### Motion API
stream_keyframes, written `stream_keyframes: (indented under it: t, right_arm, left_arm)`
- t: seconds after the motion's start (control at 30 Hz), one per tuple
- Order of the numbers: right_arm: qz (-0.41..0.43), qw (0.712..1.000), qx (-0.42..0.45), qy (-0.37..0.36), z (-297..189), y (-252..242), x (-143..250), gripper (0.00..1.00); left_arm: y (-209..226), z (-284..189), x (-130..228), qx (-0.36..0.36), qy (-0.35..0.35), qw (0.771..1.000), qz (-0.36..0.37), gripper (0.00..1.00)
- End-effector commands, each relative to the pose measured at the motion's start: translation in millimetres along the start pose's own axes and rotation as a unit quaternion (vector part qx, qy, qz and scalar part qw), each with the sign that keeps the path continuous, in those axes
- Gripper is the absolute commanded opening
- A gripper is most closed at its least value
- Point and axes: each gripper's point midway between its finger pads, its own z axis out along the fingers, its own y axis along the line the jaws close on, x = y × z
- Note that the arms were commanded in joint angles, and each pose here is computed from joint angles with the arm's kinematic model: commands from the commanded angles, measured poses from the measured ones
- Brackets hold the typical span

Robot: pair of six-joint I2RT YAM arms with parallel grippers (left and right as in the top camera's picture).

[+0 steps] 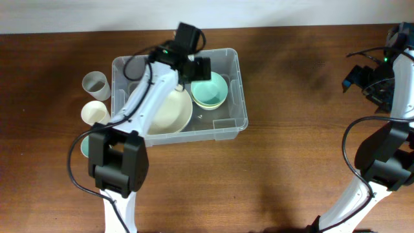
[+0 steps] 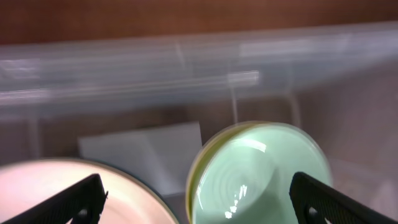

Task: Pack container
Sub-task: 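Lower the mint-green bowl onto the yellow bowl and adjust it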

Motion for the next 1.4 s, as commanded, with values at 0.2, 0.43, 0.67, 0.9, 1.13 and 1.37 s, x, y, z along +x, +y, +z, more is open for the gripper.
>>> stream_keyframes:
  t: [0.2, 0.43, 0.67, 0.9, 1.13, 1.37]
  right_arm:
    - [0.005, 1.0, 0.001, -0.001, -1, -1, 1, 0.99]
    - [0.005, 1.0, 0.001, -0.001, -1, -1, 1, 0.99]
    - [0.005, 1.0, 0.001, -0.001, -1, -1, 1, 0.99]
    - [0.005, 1.0, 0.001, -0.001, -1, -1, 1, 0.99]
    - [0.005, 1.0, 0.001, -0.001, -1, -1, 1, 0.99]
    - [0.005, 1.0, 0.001, -0.001, -1, -1, 1, 0.99]
  left_arm:
    - [13, -32, -38, 0.033, -0.022, 0.999, -0.019, 0.24]
    - [16, -7, -11, 0.026, 0.03, 0.999, -0.019, 0.01]
    - [3, 16, 9, 0.044, 0.068, 0.997, -0.001, 0.01]
    - [-15, 36, 31, 0.045, 0.097, 0.994, 0.027, 0.01]
    - [-19, 38, 35, 0.044, 0.1, 0.993, 0.031, 0.01]
    - [-17, 38, 33, 0.04, 0.096, 0.994, 0.04, 0.01]
